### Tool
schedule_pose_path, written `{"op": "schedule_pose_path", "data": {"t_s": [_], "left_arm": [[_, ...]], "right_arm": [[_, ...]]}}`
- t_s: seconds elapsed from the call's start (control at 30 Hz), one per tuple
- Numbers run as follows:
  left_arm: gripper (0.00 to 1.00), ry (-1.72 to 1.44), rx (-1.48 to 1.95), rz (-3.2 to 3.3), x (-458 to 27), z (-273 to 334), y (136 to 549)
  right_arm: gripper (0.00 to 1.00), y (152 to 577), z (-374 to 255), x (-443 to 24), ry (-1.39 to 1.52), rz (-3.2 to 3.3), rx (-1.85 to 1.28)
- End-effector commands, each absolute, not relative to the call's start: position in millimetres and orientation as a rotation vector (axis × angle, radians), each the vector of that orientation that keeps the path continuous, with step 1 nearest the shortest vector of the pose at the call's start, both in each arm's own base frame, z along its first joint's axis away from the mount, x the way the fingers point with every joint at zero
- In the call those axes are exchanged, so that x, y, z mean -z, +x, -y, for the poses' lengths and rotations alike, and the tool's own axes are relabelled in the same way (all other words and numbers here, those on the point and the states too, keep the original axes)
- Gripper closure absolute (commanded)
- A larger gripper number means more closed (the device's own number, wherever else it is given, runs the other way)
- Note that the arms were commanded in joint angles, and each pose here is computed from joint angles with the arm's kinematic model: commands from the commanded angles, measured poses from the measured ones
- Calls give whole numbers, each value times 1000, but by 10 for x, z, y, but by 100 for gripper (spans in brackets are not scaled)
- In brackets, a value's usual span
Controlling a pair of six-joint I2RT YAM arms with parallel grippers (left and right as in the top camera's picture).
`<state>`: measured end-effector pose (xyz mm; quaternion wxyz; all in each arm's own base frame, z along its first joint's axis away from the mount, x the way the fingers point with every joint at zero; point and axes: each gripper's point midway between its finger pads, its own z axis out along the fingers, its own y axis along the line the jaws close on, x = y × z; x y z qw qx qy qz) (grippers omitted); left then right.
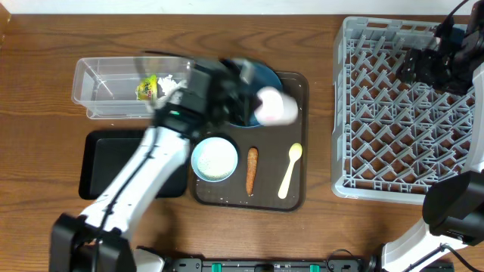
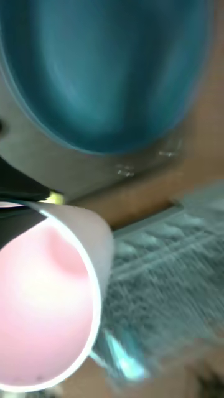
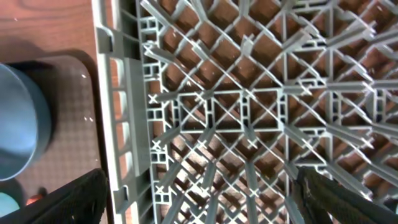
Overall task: Sort waste into correct bins and load items into the dishwasher rack
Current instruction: 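Grasp pink cup with left gripper and lift it, then hand pink cup from left gripper to right gripper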
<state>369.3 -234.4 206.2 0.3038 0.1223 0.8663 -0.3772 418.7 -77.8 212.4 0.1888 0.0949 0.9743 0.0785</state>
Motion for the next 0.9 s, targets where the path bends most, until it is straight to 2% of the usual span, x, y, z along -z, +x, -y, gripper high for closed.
{"op": "schedule_pose_path", "data": {"t_s": [0.0, 0.13, 0.23, 0.5, 0.87], "left_arm": [[94, 205, 1276, -2210, -2402, 2203, 3813], [94, 222, 1517, -2040, -2753, 2046, 3962], [94, 301, 1627, -1951, -2903, 2005, 3976], [94, 358, 1712, -1931, -2871, 2030, 3965], [94, 381, 1759, -1939, -2884, 2044, 3892]], "right_arm": [[4, 4278, 517, -2178, 96, -2687, -406], [1, 4277, -169, -2543, -425, -2379, -855], [1, 4194, -496, -2753, -636, -2157, -1038], [1, 3986, -1245, -2941, -925, -1791, -1270], [1, 3737, -2164, -2996, -1239, -1536, -1315]]}}
